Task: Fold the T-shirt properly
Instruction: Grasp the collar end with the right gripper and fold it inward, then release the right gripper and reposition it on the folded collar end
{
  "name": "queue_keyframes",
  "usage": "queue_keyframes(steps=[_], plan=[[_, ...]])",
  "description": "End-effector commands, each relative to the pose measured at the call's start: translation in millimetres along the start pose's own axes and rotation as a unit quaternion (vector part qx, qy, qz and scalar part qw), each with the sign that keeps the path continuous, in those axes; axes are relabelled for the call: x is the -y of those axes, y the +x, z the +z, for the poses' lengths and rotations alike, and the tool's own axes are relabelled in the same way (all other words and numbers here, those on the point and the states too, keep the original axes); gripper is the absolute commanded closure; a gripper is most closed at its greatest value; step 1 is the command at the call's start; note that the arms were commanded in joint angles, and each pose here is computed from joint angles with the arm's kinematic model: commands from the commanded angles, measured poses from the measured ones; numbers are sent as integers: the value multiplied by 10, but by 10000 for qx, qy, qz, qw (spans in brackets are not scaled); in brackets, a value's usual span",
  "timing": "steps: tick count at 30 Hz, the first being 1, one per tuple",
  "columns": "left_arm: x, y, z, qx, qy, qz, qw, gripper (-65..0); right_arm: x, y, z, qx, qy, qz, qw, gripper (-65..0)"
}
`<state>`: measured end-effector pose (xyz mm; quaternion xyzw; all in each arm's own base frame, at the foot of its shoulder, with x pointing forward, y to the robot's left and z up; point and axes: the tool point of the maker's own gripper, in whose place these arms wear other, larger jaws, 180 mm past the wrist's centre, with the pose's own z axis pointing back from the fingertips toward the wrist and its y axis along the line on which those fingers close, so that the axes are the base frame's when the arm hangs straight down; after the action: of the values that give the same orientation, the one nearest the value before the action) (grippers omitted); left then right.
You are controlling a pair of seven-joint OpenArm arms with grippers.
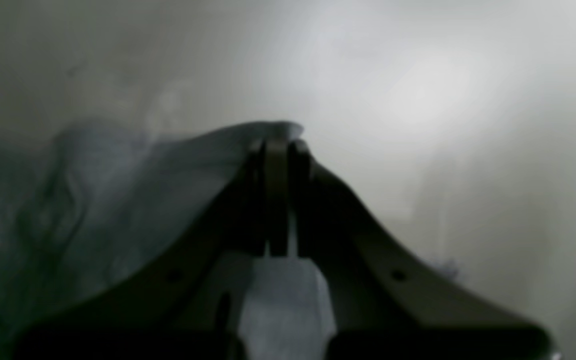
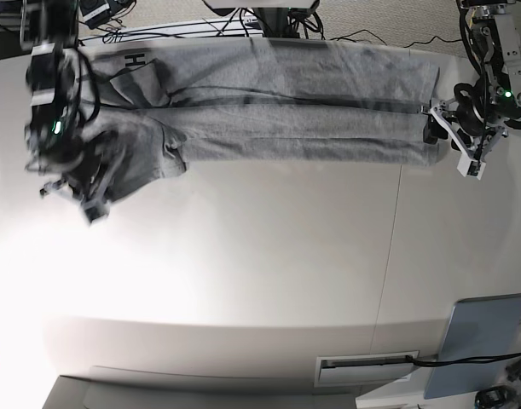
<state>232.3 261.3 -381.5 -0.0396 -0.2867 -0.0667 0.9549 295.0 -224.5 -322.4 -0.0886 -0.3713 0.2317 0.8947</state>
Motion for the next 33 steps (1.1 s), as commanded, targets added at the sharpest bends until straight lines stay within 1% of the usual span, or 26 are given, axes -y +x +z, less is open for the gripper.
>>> queue_keyframes(steps=[1, 3, 8, 12, 16, 19, 22, 26, 28, 33], plan=[[-57, 119, 57, 178, 76, -72, 9998, -373, 41, 155, 136, 299, -134, 195, 9993, 0], [-57, 119, 57, 178, 76, -72, 9998, -373, -117, 136, 304, 346, -57, 380, 9987, 0], [-57, 119, 57, 178, 76, -72, 9998, -373, -488, -22, 625, 270, 308, 581, 9975, 0], [-57, 119, 57, 178, 76, -72, 9998, -373, -680, -132, 831, 104, 527, 709, 9960, 0], [-55, 121, 57, 181, 73, -70, 9998, -373, -891, -365, 904, -224, 975, 785, 9919, 0], [-55, 119, 57, 179, 73, -70, 9998, -373, -1038, -483, 962, -378, 1321, 797, 9873, 0], [-56, 121, 57, 181, 74, -71, 9998, -373, -1153, -532, 1006, -438, 1630, 806, 9824, 0], [-55, 121, 57, 182, 73, -67, 9998, -373, -1327, -530, 1074, -396, 2139, 798, 9728, 0], [-55, 119, 57, 179, 74, -68, 9998, -373, -1360, -557, 1093, -457, 2244, 828, 9699, 0], [-55, 121, 57, 181, 74, -68, 9998, -373, -1342, -645, 1099, -699, 2220, 879, 9686, 0]])
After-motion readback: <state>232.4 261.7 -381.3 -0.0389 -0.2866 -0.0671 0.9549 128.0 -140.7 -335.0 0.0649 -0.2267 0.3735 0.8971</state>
